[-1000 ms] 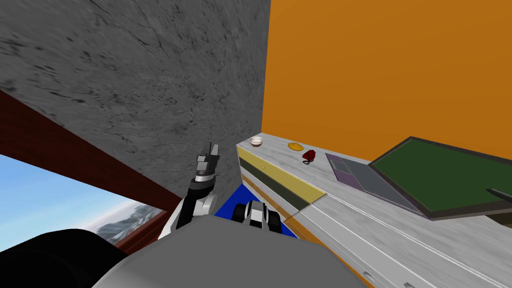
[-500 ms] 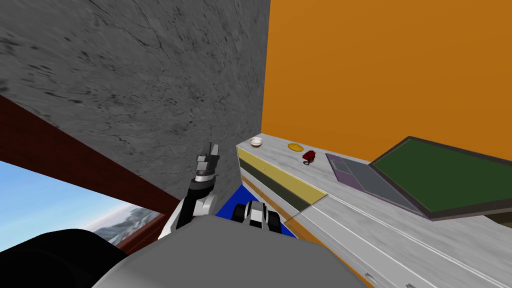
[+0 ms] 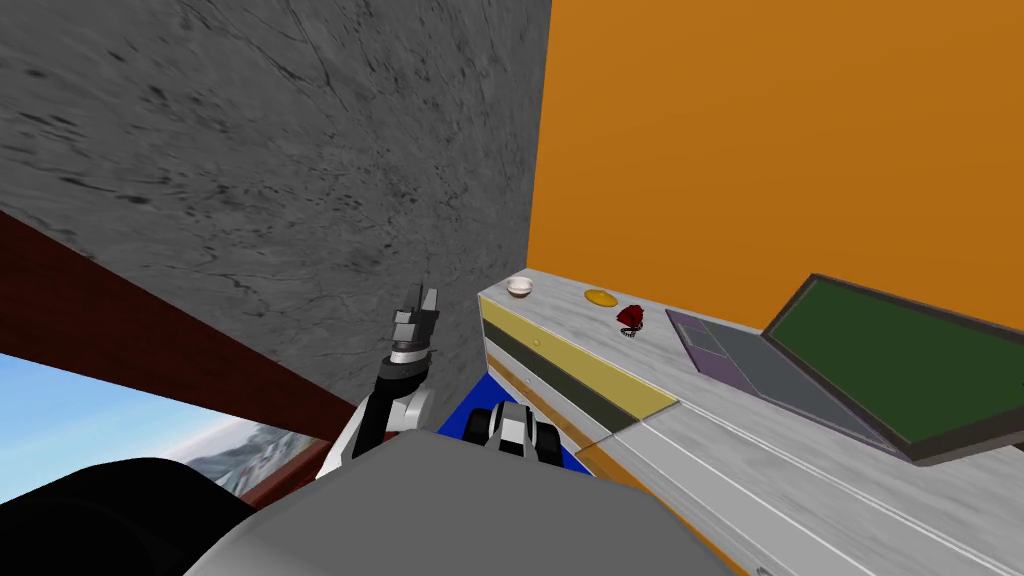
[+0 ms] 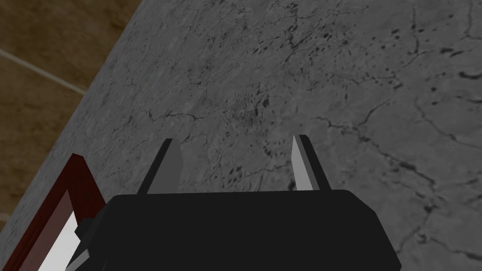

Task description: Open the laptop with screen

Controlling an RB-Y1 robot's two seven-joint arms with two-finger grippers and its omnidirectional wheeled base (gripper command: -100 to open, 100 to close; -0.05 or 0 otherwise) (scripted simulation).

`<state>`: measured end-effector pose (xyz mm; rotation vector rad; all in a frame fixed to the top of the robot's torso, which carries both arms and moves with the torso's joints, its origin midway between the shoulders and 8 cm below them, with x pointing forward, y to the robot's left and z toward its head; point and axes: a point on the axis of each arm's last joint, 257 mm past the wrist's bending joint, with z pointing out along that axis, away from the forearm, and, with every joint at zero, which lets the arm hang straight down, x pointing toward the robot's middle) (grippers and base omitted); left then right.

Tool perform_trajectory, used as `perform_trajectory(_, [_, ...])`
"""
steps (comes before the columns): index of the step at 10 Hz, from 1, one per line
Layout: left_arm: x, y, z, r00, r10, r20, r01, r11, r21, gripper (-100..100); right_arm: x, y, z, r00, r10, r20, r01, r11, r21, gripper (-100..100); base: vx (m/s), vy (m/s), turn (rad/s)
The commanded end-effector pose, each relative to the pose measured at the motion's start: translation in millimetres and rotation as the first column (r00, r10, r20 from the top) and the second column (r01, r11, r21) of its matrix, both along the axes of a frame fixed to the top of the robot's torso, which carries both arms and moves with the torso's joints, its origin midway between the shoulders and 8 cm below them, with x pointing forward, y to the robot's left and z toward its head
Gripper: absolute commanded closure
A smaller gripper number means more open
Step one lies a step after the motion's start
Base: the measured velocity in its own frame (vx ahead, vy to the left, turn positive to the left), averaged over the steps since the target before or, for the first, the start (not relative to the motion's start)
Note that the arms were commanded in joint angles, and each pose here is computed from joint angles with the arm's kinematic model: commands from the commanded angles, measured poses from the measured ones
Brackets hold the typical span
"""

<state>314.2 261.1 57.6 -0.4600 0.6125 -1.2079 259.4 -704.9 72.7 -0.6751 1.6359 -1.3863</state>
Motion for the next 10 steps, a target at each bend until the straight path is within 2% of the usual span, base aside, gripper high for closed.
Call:
perform_trajectory(1, [0.0,0.0,0.0,1.0000,0.000,0.000,0.000,1.0000,0.000,0,2.6,5.4,-7.3,0.998,0.007,-0.055,-0.012,0.996,-0.089,100,0.029,0.053,-0.017])
perform_trajectory(2, [0.0,0.0,0.0,1.0000,0.000,0.000,0.000,1.0000,0.000,0,3.1,5.6,-5.8,0.999,0.009,-0.042,-0.012,0.998,-0.066,100,0.015,0.032,0.002])
perform_trajectory(3, [0.0,0.0,0.0,1.0000,0.000,0.000,0.000,1.0000,0.000,0,0.9,5.0,-17.1,0.996,-0.003,-0.085,-0.009,0.990,-0.143,100,0.024,0.044,0.000])
perform_trajectory(5, [0.0,0.0,0.0,1.0000,0.000,0.000,0.000,1.0000,0.000,0,-1.7,5.0,-27.7,0.992,-0.015,-0.123,-0.012,0.977,-0.215,100,0.037,0.067,-0.019])
perform_trajectory(6, [0.0,0.0,0.0,1.0000,0.000,0.000,0.000,1.0000,0.000,0,-1.7,5.0,-27.7,0.992,-0.015,-0.123,-0.012,0.977,-0.215,100,0.028,0.050,-0.026])
perform_trajectory(10, [0.0,0.0,0.0,1.0000,0.000,0.000,0.000,1.0000,0.000,0,-7.0,8.2,-48.1,0.980,-0.038,-0.196,-0.035,0.935,-0.353,100,0.019,0.035,-0.012])
